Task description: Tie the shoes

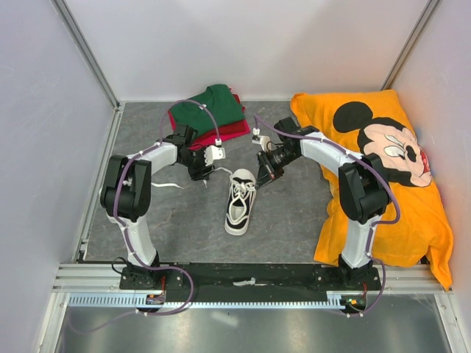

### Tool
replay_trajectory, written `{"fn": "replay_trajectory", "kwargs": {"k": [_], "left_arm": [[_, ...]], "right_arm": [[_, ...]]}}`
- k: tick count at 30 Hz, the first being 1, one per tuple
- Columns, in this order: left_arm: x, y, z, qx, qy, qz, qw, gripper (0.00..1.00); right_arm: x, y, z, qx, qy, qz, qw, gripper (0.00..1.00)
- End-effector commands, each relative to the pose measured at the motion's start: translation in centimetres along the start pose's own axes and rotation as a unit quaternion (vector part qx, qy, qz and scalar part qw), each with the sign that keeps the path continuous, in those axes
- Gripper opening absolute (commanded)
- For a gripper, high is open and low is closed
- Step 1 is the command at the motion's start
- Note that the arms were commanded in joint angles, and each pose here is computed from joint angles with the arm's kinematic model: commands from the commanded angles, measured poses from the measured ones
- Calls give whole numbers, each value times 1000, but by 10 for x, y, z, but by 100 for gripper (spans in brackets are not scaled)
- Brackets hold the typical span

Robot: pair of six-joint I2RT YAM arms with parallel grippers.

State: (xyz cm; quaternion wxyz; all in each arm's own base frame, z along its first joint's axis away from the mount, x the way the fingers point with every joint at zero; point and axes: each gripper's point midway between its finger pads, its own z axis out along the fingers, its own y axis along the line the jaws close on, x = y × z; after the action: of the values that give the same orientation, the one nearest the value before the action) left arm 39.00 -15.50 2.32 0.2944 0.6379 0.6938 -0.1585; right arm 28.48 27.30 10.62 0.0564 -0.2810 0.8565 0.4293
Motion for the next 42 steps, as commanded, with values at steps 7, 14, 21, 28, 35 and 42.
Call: {"fn": "replay_trajectory", "kwargs": {"k": [7,14,21,28,35,42], "left_arm": [[24,-5,-8,-7,85,-39,996,2],[18,6,-76,-74,14,-107,991,2],[20,8,-146,-170,-33,-130,976,2],[32,-37,-190,-230,-31,-116,966,2],[44,-77,-202,-258,-31,-133,957,2],[49,-70,-226,-311,-46,-152,937,2]], "right_arm": [[-14,7,-17,45,-14,-59,997,0],[-10,-6,-22,91,-10,-70,993,0],[-13,-21,-27,135,-11,-75,988,0],[-11,-32,-31,171,-5,-76,982,0],[0,-53,-44,239,4,-85,967,0],[-6,-68,-65,316,-27,-87,945,0]]}}
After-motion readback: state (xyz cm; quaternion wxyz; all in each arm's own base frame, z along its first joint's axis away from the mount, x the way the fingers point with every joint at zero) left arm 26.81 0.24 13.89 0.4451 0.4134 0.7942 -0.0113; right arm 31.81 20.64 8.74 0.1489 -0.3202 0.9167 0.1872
